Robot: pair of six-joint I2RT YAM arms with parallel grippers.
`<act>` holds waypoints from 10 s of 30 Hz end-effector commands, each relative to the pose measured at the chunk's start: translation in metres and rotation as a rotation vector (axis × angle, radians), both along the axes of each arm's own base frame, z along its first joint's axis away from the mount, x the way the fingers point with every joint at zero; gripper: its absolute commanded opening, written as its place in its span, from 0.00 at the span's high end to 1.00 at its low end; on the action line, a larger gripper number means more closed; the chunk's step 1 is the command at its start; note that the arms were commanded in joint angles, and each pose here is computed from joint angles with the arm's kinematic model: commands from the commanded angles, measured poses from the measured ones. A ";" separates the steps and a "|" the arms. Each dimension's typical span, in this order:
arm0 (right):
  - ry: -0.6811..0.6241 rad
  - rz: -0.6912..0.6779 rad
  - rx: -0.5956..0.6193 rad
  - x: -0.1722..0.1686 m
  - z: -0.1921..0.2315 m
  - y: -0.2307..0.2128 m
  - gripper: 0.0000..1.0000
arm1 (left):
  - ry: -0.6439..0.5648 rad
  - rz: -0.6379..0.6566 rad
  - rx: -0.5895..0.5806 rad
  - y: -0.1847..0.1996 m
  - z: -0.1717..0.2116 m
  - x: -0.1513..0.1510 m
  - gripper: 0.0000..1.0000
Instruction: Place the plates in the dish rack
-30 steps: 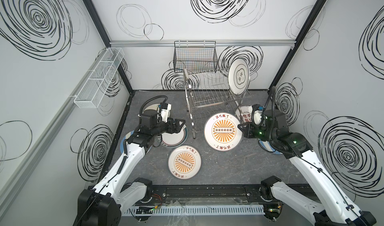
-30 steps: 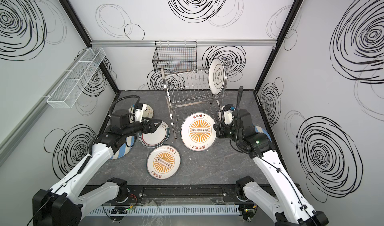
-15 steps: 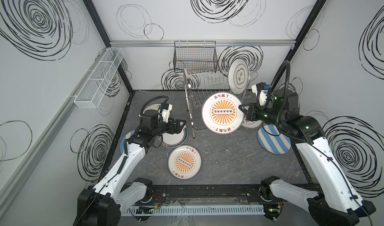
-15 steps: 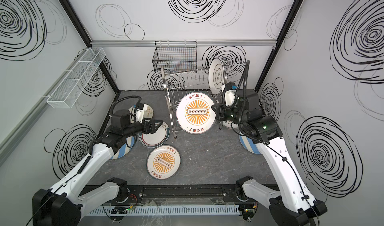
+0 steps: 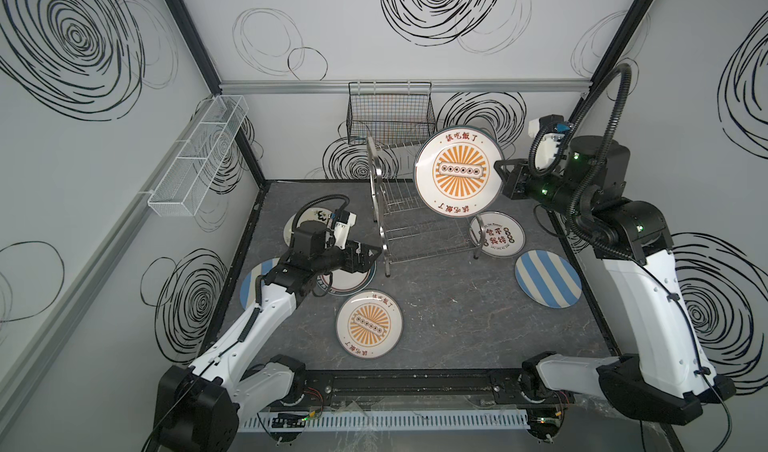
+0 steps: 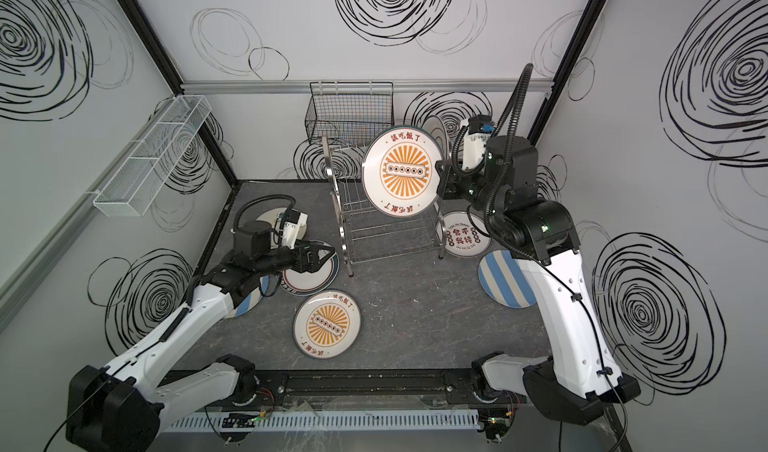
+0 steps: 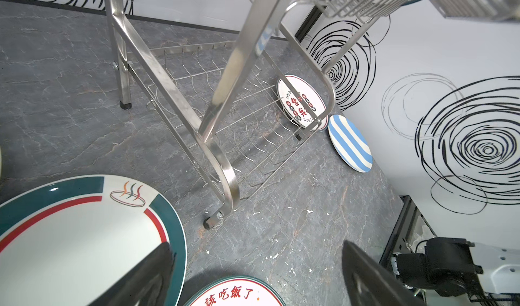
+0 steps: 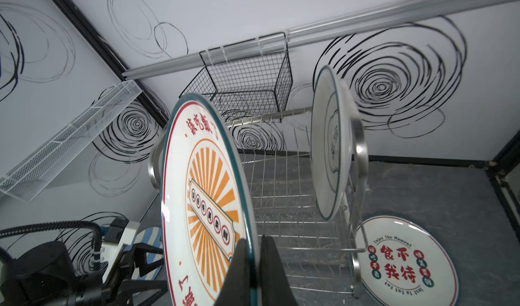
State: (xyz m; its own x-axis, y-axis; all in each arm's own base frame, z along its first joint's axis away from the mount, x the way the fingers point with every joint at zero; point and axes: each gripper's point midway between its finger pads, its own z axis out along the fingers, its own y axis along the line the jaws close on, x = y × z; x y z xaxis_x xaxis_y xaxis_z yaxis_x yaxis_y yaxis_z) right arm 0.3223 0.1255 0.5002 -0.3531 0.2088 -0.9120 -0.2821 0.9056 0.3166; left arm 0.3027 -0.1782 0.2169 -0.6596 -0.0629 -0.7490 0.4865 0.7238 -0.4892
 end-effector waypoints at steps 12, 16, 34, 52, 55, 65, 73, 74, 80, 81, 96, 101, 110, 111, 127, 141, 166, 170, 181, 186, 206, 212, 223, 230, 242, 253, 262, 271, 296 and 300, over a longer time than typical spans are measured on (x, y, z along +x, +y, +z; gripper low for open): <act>-0.295 -0.532 -0.267 0.025 0.080 -0.002 1.00 | -0.033 -0.032 -0.034 -0.006 0.003 0.000 0.04; -0.303 -0.610 -0.325 0.027 0.071 0.005 1.00 | -0.032 -0.031 -0.034 -0.005 0.002 -0.001 0.04; -0.267 -0.671 -0.403 0.063 0.024 -0.010 1.00 | -0.021 -0.030 -0.036 -0.004 -0.003 -0.002 0.04; -0.243 -0.646 -0.411 0.098 -0.002 -0.004 1.00 | -0.008 -0.024 -0.053 -0.001 -0.005 0.001 0.04; -0.243 -0.646 -0.410 0.100 -0.005 -0.005 1.00 | -0.010 -0.024 -0.056 -0.001 -0.004 0.001 0.04; -0.246 -0.673 -0.419 0.102 -0.005 -0.009 1.00 | -0.010 -0.022 -0.057 0.000 -0.005 0.001 0.04; -0.241 -0.692 -0.457 0.106 -0.008 -0.010 1.00 | -0.011 -0.020 -0.057 0.000 -0.004 0.002 0.04; -0.240 -0.691 -0.461 0.107 -0.009 -0.010 1.00 | -0.011 -0.020 -0.057 0.000 -0.004 0.002 0.04; -0.236 -0.691 -0.476 0.110 -0.013 -0.008 1.00 | -0.009 -0.017 -0.056 0.001 -0.005 0.002 0.04; -0.234 -0.691 -0.478 0.111 -0.014 -0.008 1.00 | -0.009 -0.018 -0.056 0.001 -0.005 0.002 0.04; -0.206 -0.687 -0.509 0.110 -0.038 -0.009 1.00 | -0.010 -0.019 -0.057 0.001 -0.005 0.002 0.04; -0.200 -0.685 -0.515 0.107 -0.042 -0.011 1.00 | -0.010 -0.019 -0.058 0.000 -0.005 0.002 0.04; -0.207 -0.675 -0.511 0.097 -0.041 -0.013 0.87 | -0.008 -0.019 -0.059 0.000 -0.005 0.002 0.04; -0.208 -0.675 -0.508 0.097 -0.040 -0.013 0.84 | -0.009 -0.019 -0.060 0.000 -0.005 0.002 0.04; -0.232 -0.595 -0.484 0.085 -0.013 0.003 0.42 | -0.016 -0.019 -0.062 0.000 -0.002 0.001 0.04; -0.221 -0.442 -0.327 0.027 -0.009 -0.011 0.36 | -0.029 -0.009 -0.058 0.003 0.000 0.001 0.04; 0.505 -0.465 -0.181 -0.066 -0.358 -0.078 0.26 | -0.043 0.020 -0.045 0.009 0.001 0.003 0.04; 0.523 -0.513 -0.115 -0.059 -0.378 -0.102 0.26 | -0.045 0.016 -0.048 0.009 0.001 0.003 0.04; 0.503 -0.584 0.005 -0.028 -0.383 -0.136 0.23 | -0.045 -0.001 -0.072 0.005 0.004 0.003 0.04; 0.522 -0.647 -0.012 -0.023 -0.402 -0.164 0.21 | -0.050 -0.003 -0.076 0.005 0.005 0.002 0.04; 0.824 -0.578 -0.007 -0.025 -0.475 -0.175 0.21 | -0.066 0.017 -0.067 0.011 0.009 0.003 0.04; 0.856 -0.539 0.011 -0.030 -0.481 -0.165 0.21 | -0.067 0.019 -0.066 0.011 0.009 0.003 0.04; 0.915 -0.379 0.092 -0.050 -0.491 -0.111 0.22 | -0.063 0.019 -0.066 0.011 0.008 0.003 0.04; 0.947 -0.251 0.161 -0.066 -0.490 -0.062 0.22 | -0.064 0.019 -0.065 0.012 0.008 0.003 0.04; 0.920 -0.082 0.263 -0.093 -0.475 -0.002 0.22 | -0.061 0.013 -0.070 0.010 0.008 0.003 0.04; 0.891 0.072 0.356 -0.102 -0.460 0.070 0.22 | -0.067 0.027 -0.028 0.009 0.008 0.004 0.04; 0.885 0.193 0.389 -0.107 -0.438 0.122 0.22 | -0.064 0.053 0.033 0.013 0.004 0.004 0.04; 0.833 -0.080 0.129 -0.093 -0.423 0.050 0.22 | -0.066 0.028 0.012 0.009 0.005 0.002 0.04; 0.755 -0.425 0.194 -0.106 -0.465 -0.074 0.23 | 0.012 -0.210 -0.054 -0.117 -0.053 -0.105 0.04; 0.759 -0.418 0.212 -0.107 -0.470 -0.074 0.23 | 0.009 -0.260 0.015 -0.141 -0.067 -0.106 0.04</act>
